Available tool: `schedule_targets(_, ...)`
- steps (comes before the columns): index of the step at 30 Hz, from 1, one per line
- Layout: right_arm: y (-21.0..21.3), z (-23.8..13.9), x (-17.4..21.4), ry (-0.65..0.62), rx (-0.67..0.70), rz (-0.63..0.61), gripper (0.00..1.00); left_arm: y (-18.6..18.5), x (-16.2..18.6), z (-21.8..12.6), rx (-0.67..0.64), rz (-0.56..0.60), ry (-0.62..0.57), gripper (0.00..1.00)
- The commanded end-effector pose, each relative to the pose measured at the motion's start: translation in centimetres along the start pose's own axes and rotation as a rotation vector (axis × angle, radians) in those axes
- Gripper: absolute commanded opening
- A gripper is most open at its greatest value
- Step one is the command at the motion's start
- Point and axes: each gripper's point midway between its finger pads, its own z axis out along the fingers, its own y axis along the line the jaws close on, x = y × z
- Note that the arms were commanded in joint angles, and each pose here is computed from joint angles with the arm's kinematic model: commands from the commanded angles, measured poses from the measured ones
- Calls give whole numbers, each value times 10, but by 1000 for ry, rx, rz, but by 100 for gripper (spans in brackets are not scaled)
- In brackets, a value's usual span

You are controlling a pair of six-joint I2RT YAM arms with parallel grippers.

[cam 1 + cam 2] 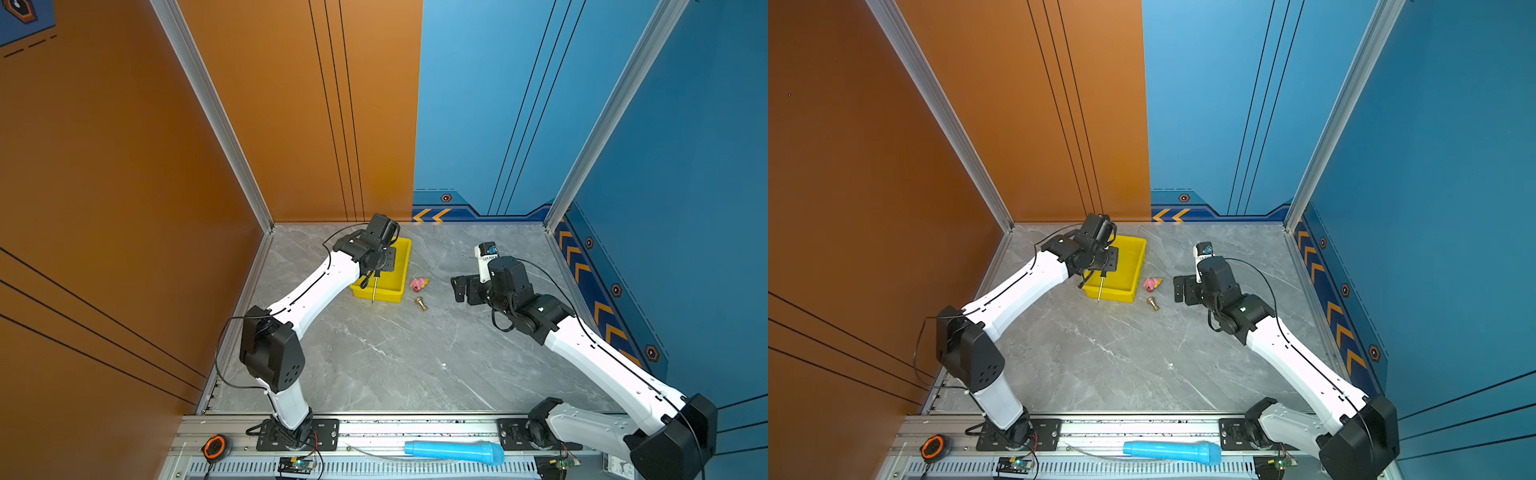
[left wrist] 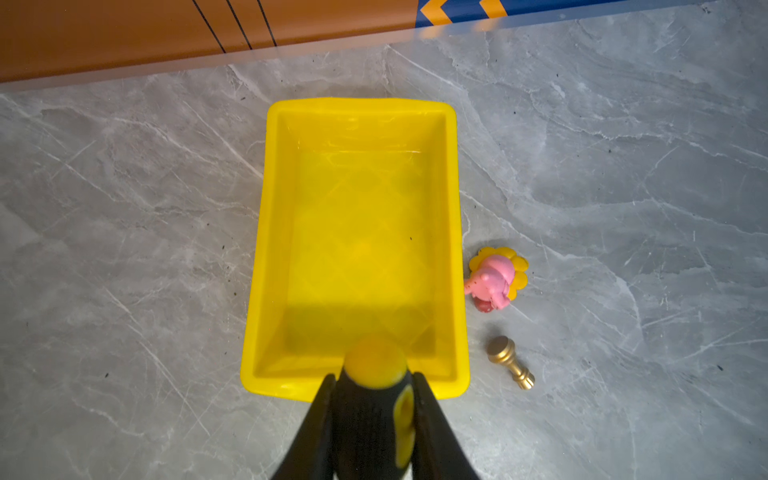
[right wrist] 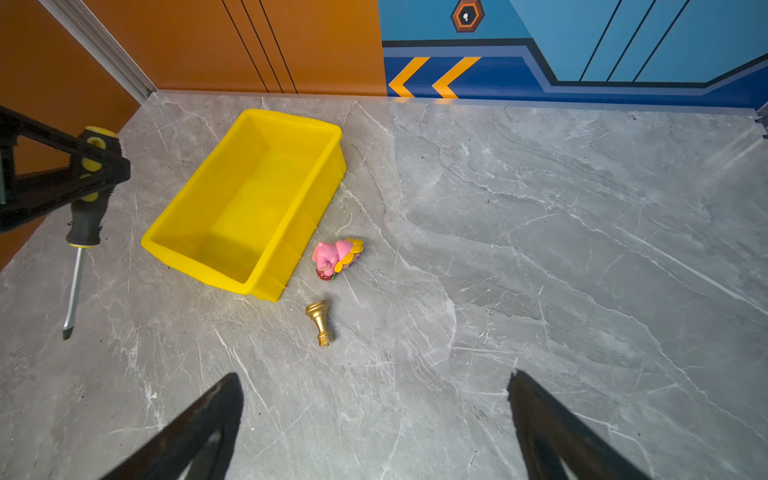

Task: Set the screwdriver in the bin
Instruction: 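Lift the screwdriver with the left gripper and carry it over the yellow bin, then lower the held screwdriver tip-down into the yellow bin with the left gripper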

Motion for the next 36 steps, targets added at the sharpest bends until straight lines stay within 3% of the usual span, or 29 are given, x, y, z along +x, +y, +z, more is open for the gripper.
schedule_targets(1, 2, 3, -15, -52, -20, 46, 100, 0, -23, 8, 5, 40, -30, 0)
schedule_targets(16, -7, 16, -5, -8, 27, 82, 100, -15, -69, 86, 30, 44, -56, 0)
schedule_targets(36, -3, 26, -5, 12, 10, 89, 100, 3, -34, 155, -35, 27, 53, 0)
